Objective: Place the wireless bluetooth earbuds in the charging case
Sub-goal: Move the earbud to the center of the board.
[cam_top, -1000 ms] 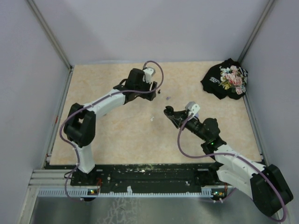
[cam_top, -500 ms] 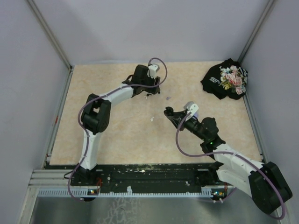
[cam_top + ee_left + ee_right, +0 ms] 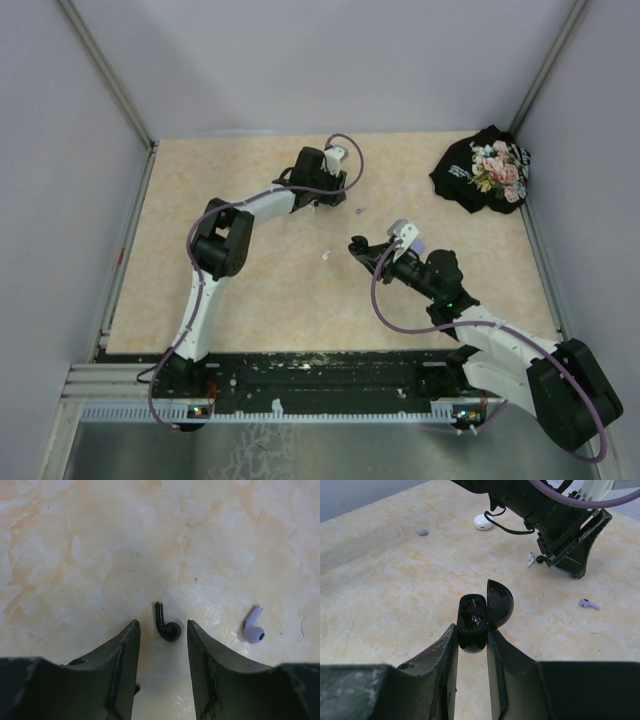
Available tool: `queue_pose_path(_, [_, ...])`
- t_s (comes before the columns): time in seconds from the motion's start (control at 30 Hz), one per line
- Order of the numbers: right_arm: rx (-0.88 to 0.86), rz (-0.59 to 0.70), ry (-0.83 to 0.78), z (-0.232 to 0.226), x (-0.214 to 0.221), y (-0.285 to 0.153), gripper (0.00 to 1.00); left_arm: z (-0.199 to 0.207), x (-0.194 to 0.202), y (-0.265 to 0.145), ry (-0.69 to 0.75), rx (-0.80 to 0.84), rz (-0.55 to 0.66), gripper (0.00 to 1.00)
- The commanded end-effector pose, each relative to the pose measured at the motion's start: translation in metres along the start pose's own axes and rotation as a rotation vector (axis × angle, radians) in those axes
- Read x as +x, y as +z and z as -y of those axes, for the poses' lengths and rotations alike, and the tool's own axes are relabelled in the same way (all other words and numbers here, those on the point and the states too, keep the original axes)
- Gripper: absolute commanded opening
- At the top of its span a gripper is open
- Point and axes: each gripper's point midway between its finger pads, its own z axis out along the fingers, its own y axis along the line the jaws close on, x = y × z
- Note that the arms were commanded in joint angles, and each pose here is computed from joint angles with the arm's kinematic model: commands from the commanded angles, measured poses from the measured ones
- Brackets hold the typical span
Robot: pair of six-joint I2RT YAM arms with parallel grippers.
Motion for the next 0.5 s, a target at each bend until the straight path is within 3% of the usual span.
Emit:
queue_pose_path(0.0, [-0.022,0.070,-0.048,-0.002,-0.027,0.006,0.00,0.000,0.001,0.008,0.017,-0.023,-0.004,0.47])
queue_pose_path(0.27, [-0.025,0.073,-0.046,-0.003,-0.028,0.006,0.00,0.011,0.027,0.008,0.103,-0.083,-0.091,0.30])
queue_pose_path(0.47, [-0.022,0.084,-0.048,-0.003,-0.031,0.004,0.00,0.015,0.038,-0.007,0.090,-0.103,-0.136,0.17])
